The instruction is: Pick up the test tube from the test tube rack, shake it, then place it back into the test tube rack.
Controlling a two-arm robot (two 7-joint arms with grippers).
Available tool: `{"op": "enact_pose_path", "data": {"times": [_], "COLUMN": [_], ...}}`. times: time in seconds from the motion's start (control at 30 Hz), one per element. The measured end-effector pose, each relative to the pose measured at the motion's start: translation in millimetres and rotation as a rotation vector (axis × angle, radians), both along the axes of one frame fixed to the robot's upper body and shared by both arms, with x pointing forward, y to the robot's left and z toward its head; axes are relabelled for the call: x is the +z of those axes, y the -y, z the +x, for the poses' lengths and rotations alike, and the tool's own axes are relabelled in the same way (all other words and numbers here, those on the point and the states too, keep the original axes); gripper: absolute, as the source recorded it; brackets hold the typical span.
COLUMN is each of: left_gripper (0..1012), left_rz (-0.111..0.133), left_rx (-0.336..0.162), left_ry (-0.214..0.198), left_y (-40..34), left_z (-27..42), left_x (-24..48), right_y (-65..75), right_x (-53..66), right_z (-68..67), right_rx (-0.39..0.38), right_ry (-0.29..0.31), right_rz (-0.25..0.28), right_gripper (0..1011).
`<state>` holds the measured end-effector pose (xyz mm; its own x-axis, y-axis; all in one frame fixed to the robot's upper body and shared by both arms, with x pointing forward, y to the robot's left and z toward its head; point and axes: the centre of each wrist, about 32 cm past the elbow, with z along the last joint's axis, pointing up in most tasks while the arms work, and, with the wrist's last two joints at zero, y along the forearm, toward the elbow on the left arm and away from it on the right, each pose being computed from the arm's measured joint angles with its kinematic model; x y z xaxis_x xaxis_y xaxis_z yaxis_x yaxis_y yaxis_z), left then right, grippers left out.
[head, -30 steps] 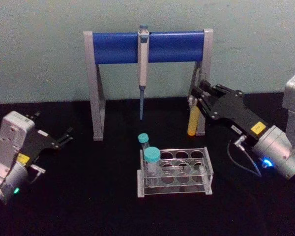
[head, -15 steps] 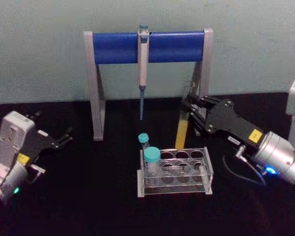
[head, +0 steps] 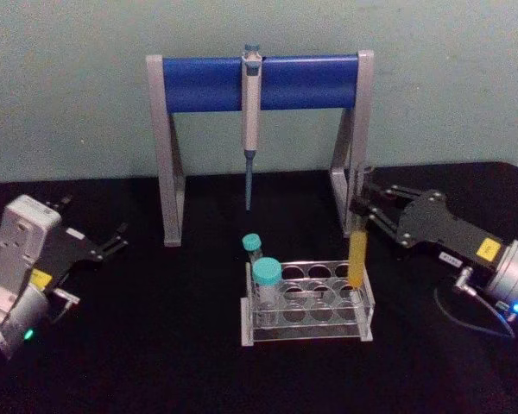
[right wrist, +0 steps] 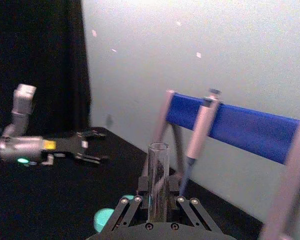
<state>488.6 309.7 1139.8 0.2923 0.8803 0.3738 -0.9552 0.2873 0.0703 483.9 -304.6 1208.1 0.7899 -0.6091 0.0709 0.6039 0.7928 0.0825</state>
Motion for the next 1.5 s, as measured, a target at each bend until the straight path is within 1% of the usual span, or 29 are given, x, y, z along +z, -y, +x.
{"op": "enact_pose_path", "data": {"times": [0.07,0.13,0.2,0.27,0.3,0.4,0.47,0.6,0.7,0.73,0.8,0.83,0.93,1.03,1.13,1.17,1.33,1.43,1.5], "left_gripper": [1001,1001,1001,1001,1001,1001,1001,1001,1001,1001,1001,1001,1001,1002,1001,1001,1001,1001,1001], "left_rz": [0.000,0.000,0.000,0.000,0.000,0.000,0.000,0.000,0.000,0.000,0.000,0.000,0.000,0.000,0.000,0.000,0.000,0.000,0.000], "left_rx": [0.000,0.000,0.000,0.000,0.000,0.000,0.000,0.000,0.000,0.000,0.000,0.000,0.000,0.000,0.000,0.000,0.000,0.000,0.000], "left_ry": [0.000,0.000,0.000,0.000,0.000,0.000,0.000,0.000,0.000,0.000,0.000,0.000,0.000,0.000,0.000,0.000,0.000,0.000,0.000], "left_y": [0.0,0.0,0.0,0.0,0.0,0.0,0.0,0.0,0.0,0.0,0.0,0.0,0.0,0.0,0.0,0.0,0.0,0.0,0.0], "left_z": [0.0,0.0,0.0,0.0,0.0,0.0,0.0,0.0,0.0,0.0,0.0,0.0,0.0,0.0,0.0,0.0,0.0,0.0,0.0], "left_x": [0.0,0.0,0.0,0.0,0.0,0.0,0.0,0.0,0.0,0.0,0.0,0.0,0.0,0.0,0.0,0.0,0.0,0.0,0.0], "right_y": [5.9,7.8,8.4,5.6,5.6,-4.7,-11.7,-20.6,-28.5,-28.5,-32.2,-32.8,-33.2,-31.7,-29.8,-28.1,-21.1,-15.6,-11.8], "right_x": [1.7,2.9,3.8,4.6,4.6,3.6,1.4,-0.9,-2.5,-2.5,-3.4,-3.5,-3.3,-3.3,-2.8,-1.8,0.8,4.4,6.9], "right_z": [-1.3,-1.7,-1.8,-1.3,-1.3,0.8,2.9,5.9,8.9,8.9,10.6,10.9,11.8,11.7,11.2,10.8,7.0,2.2,-0.8], "right_rx": [-0.045,-0.073,-0.100,-0.148,-0.148,-0.217,-0.247,-0.264,-0.249,-0.249,-0.209,-0.197,-0.147,-0.100,-0.064,-0.042,-0.002,0.004,-0.004], "right_ry": [0.003,0.014,0.031,0.066,0.066,0.110,0.120,0.120,0.110,0.110,0.088,0.082,0.057,0.035,0.023,0.020,0.019,0.027,0.035], "right_rz": [-0.018,-0.029,-0.039,-0.051,-0.051,-0.062,-0.056,-0.040,-0.014,-0.014,0.023,0.034,0.072,0.097,0.106,0.108,0.091,0.051,0.012], "right_gripper": [229,229,229,229,229,229,229,229,229,229,229,229,229,229,229,229,229,229,229]}}
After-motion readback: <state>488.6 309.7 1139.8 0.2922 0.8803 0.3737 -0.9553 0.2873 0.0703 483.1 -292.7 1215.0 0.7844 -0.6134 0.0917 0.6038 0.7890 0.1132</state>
